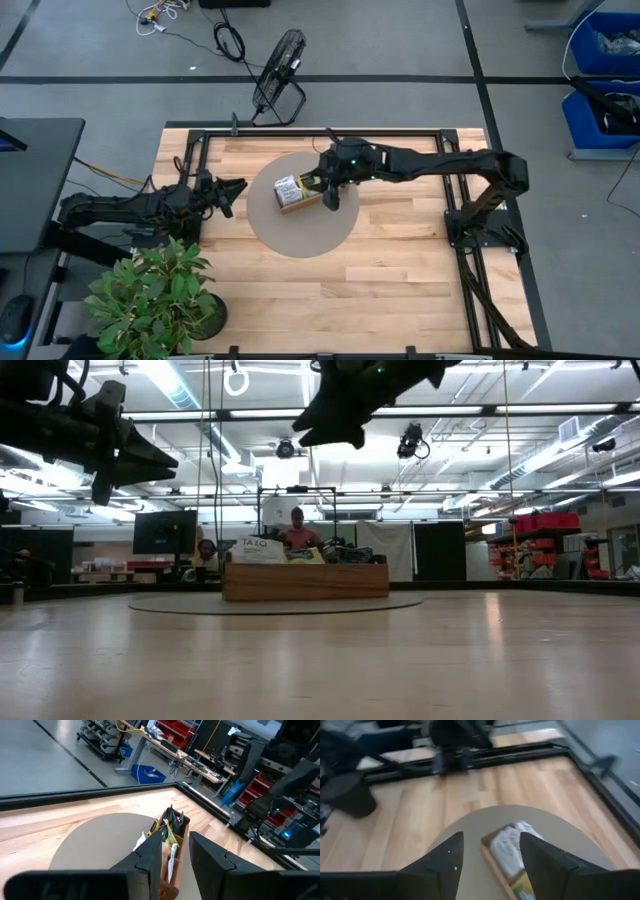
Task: Pick & Place Tea
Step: Return to Home Position
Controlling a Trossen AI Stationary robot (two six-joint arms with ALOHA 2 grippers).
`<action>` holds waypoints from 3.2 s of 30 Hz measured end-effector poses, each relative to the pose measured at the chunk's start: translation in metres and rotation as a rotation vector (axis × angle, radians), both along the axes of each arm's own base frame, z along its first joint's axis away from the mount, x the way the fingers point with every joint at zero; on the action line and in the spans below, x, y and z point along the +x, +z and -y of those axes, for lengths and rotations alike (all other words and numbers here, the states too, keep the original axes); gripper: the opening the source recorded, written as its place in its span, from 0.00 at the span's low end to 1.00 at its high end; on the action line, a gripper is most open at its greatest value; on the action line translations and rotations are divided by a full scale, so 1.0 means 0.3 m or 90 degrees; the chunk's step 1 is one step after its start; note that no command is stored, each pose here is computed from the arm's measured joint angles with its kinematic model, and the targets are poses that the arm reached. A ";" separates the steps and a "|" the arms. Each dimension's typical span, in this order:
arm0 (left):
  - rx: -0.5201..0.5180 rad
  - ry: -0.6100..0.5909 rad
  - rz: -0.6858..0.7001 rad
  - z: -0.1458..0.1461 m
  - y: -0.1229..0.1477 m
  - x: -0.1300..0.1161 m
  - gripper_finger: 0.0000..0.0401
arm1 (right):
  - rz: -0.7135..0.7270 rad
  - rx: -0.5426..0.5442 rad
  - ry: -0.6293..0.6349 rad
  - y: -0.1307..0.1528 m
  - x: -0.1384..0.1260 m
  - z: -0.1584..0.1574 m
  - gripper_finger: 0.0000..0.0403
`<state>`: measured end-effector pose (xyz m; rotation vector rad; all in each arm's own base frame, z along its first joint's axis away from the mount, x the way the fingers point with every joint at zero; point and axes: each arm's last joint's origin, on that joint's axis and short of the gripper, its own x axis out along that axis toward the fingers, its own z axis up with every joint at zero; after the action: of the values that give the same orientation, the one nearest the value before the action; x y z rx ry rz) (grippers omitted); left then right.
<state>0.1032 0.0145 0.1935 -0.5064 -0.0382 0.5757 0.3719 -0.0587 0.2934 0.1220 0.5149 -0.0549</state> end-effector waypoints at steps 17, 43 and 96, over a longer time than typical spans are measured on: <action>0.038 -0.022 -0.007 0.002 0.008 0.002 0.26 | 0.145 -0.020 0.055 0.163 -0.129 -0.068 0.46; 0.173 -0.089 -0.004 0.011 0.045 0.008 0.26 | 0.280 0.002 -0.087 0.015 -0.634 -0.136 0.46; 0.290 -0.234 0.111 0.043 0.048 -0.034 0.26 | 0.353 0.044 -0.035 -0.286 -0.960 -0.183 0.46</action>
<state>0.0931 0.0017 0.2078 -0.1102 -0.2316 0.1504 0.0838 -0.0037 0.2075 0.2101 -0.0404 -0.0538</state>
